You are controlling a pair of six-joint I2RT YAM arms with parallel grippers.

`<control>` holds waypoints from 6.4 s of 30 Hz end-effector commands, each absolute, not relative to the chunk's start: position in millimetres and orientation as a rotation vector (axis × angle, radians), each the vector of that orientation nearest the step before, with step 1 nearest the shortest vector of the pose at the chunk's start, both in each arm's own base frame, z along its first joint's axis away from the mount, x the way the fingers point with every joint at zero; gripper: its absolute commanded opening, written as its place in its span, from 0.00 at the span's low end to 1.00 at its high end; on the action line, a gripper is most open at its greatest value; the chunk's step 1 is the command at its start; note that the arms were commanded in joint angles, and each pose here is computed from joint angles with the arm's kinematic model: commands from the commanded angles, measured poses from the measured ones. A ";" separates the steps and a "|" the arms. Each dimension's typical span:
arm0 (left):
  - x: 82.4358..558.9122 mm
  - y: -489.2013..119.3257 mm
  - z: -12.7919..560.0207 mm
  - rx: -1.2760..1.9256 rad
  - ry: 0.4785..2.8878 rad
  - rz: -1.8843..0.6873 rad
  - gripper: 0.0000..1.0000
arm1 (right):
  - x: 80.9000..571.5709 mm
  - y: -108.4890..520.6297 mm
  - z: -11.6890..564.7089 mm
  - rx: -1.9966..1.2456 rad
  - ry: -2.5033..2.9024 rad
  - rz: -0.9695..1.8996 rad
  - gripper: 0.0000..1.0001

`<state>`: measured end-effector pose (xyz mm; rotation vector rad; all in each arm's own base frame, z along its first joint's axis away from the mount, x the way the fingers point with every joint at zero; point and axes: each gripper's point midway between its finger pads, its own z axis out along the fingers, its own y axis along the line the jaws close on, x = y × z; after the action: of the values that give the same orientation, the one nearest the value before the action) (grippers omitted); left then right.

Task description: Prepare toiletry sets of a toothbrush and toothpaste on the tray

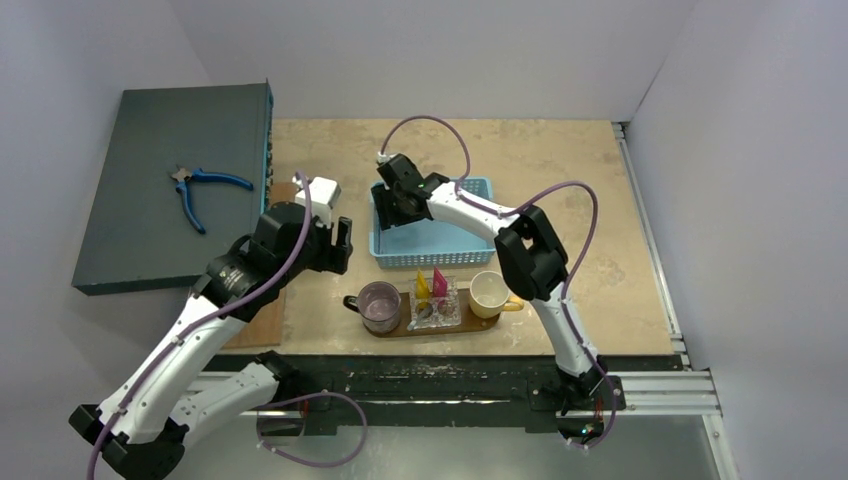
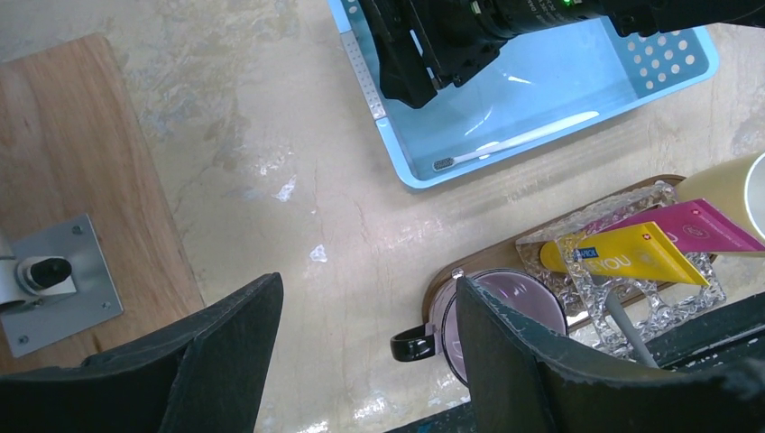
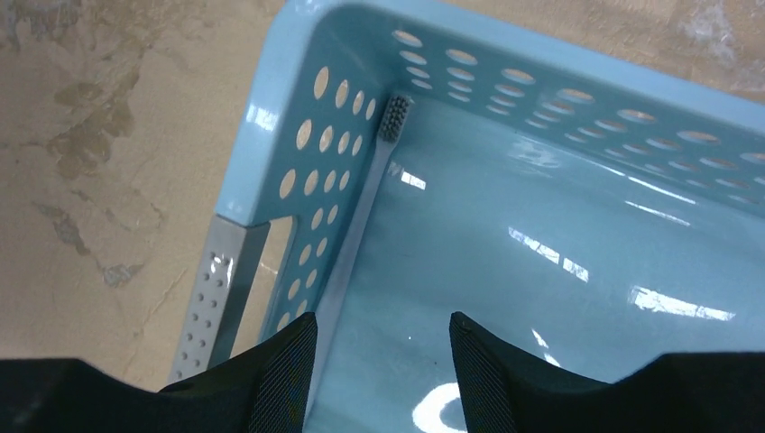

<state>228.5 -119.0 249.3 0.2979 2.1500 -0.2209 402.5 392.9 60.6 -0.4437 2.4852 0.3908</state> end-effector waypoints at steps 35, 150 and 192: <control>246.0 -126.2 229.5 0.309 2.155 -0.228 0.67 | 432.2 441.1 61.9 -0.281 2.414 0.713 0.00; 240.8 -124.6 237.8 0.308 2.137 -0.255 0.67 | 401.6 370.0 25.8 -0.569 2.482 0.032 0.09; 236.6 -131.1 245.4 0.301 2.116 -0.321 0.67 | 405.3 374.1 184.3 -0.414 2.194 0.313 0.00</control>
<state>234.7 -123.2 229.0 0.3037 2.1723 -0.2544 397.9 374.0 129.2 -0.4833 2.3181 0.2485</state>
